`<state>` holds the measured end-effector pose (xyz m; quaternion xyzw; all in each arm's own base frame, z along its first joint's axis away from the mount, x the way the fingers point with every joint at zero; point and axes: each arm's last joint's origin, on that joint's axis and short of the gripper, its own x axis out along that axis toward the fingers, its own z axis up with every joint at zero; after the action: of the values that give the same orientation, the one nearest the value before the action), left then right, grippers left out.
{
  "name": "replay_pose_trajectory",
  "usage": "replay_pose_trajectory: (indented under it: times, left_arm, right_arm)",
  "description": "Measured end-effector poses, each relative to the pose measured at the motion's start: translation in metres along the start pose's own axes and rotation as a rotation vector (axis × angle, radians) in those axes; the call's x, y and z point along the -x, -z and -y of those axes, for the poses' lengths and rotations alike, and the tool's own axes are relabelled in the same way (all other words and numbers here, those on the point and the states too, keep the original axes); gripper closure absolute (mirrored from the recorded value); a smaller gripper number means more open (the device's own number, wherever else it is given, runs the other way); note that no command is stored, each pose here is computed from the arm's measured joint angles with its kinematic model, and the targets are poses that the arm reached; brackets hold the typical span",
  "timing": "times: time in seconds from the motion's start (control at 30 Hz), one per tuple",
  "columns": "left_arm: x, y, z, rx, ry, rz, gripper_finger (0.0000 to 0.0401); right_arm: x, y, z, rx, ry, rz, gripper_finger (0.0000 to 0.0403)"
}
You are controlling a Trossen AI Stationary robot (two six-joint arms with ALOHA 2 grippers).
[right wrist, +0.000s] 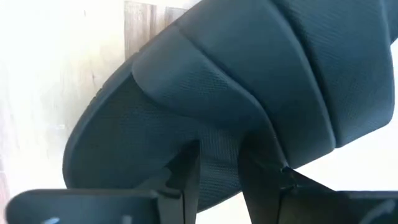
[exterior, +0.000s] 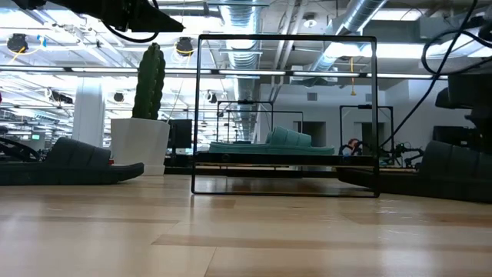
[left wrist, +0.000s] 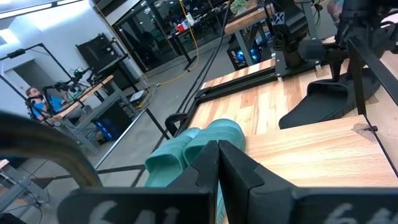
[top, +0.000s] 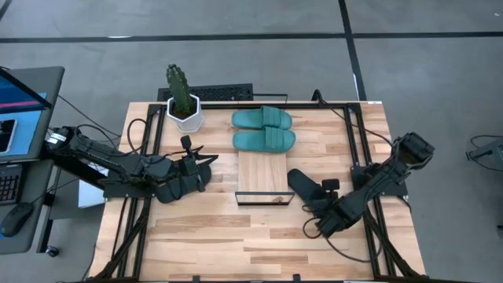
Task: Pick and place slides into the shelf
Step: Put the right black slide on the shelf
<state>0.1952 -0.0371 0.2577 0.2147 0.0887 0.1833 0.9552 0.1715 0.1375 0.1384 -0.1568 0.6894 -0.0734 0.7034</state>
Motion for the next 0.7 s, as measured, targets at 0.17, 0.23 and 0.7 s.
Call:
replay_pose_trajectory:
  times: [0.17,0.23,0.7]
  left_arm:
    - [0.000,0.000,0.000,0.000,0.000,0.000,0.0401]
    - [0.000,0.000,0.000,0.000,0.000,0.000,0.0401]
    - [0.000,0.000,0.000,-0.001,0.000,0.000,0.0401]
  right_arm:
    - [0.000,-0.003,-0.002,0.010,0.026,-0.015,0.0305]
    - [0.002,-0.002,-0.003,0.024,0.051,-0.031,0.0305]
    - [0.021,-0.008,-0.002,0.021,0.042,-0.077,0.0305]
